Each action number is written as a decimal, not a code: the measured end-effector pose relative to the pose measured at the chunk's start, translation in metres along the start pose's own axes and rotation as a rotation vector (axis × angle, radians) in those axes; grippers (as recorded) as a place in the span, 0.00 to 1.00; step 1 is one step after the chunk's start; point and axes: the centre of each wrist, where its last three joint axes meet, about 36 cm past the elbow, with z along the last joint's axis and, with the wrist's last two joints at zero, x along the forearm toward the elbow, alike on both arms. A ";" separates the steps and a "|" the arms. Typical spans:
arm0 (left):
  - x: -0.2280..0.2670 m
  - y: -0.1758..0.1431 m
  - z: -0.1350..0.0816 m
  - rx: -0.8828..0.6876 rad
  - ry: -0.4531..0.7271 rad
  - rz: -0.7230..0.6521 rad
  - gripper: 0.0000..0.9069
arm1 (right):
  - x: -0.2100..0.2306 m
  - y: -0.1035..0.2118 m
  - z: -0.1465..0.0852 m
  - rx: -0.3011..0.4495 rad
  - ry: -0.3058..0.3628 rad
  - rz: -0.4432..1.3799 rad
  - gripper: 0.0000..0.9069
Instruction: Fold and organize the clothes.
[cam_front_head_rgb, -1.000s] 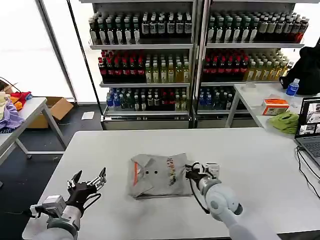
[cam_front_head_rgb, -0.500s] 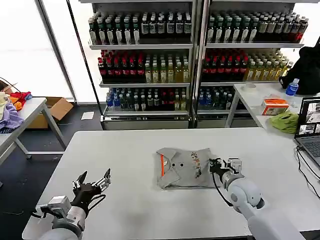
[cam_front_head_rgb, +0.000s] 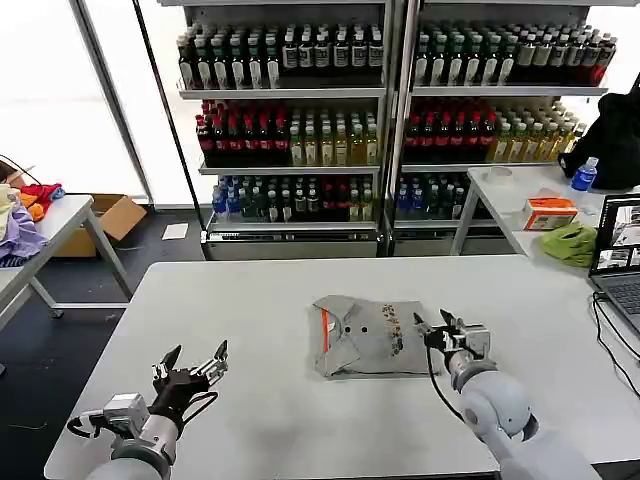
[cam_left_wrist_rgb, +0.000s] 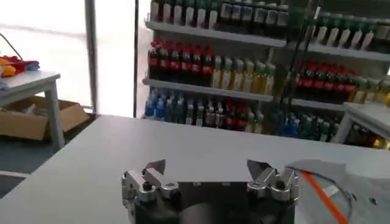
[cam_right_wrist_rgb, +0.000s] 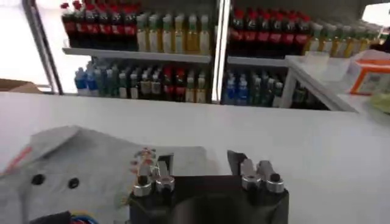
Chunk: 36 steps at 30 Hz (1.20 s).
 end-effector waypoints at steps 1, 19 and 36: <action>0.000 0.000 0.001 -0.001 0.003 0.000 1.00 | 0.004 0.004 -0.001 0.002 -0.005 -0.011 1.00; -0.013 0.004 0.006 -0.019 -0.157 -0.052 1.00 | 0.038 -0.064 -0.004 0.274 -0.242 0.342 1.00; -0.037 0.017 0.010 -0.070 -0.182 -0.014 1.00 | 0.062 -0.103 0.000 0.228 -0.253 0.452 1.00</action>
